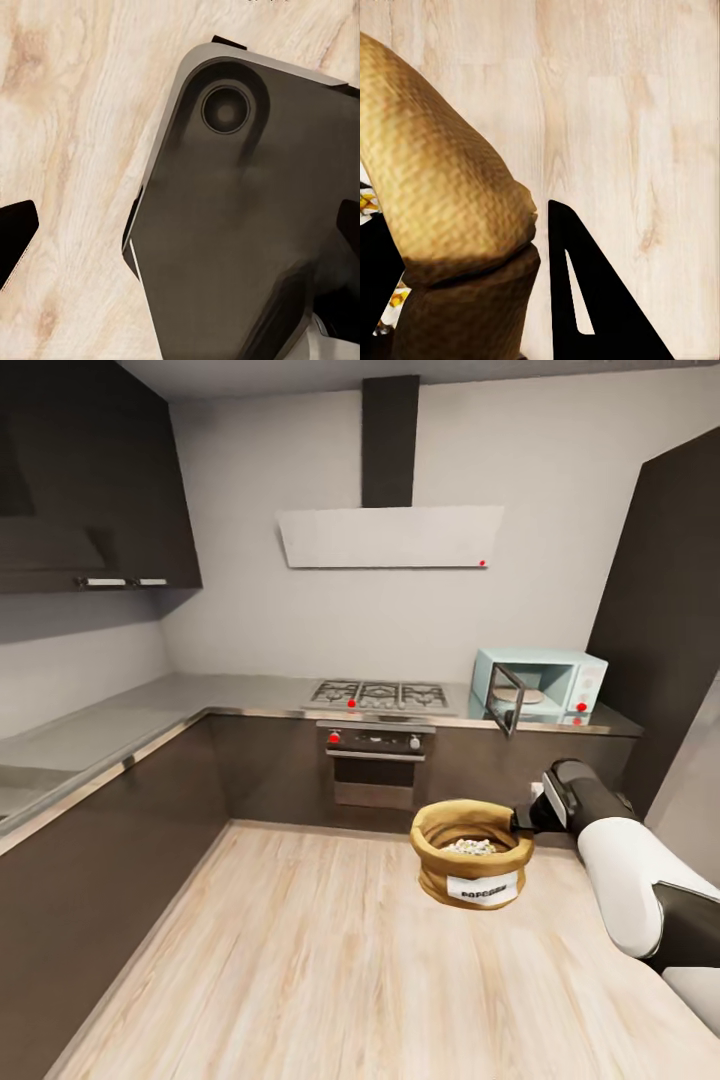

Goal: In the kitchen, take the popcorn bag from the countertop, put it into the microwave, and heat it until the popcorn is cooked so the cooked popcorn ends up inside the bag.

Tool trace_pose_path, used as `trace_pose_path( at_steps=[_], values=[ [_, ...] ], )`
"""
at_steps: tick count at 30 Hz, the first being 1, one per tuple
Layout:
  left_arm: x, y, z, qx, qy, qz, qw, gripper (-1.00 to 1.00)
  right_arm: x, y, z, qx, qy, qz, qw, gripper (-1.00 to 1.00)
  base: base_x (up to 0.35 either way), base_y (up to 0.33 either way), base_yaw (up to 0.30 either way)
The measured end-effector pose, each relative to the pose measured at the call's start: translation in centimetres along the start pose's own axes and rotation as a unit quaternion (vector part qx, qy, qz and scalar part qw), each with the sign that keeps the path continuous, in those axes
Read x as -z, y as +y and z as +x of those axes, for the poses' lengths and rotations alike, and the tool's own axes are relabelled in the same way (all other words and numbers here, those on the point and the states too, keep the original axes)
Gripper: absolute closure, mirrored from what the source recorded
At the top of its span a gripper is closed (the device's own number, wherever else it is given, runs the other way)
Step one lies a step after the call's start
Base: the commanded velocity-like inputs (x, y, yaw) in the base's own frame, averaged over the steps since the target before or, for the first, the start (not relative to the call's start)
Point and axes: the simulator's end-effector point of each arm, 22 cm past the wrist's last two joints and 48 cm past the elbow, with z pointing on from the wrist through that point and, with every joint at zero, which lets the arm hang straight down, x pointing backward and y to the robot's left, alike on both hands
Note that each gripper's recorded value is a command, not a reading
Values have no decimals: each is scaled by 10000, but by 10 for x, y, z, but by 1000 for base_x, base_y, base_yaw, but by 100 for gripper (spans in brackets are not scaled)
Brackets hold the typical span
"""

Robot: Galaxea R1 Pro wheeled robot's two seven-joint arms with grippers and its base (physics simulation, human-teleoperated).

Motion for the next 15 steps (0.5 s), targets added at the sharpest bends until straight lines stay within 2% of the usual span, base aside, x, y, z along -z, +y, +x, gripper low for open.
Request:
trace_pose_path(
  at_steps=[11,15],
  values=[
    [0,0,0,-12,-1,2,10000,-100,-1,-1,1,-12,7,-6,10000,100,0,0,-285],
    [0,0,0,-12,-1,2,10000,-100,0,-12,0,-45,-1,72,10000,100,0,0,-286]
  ],
)
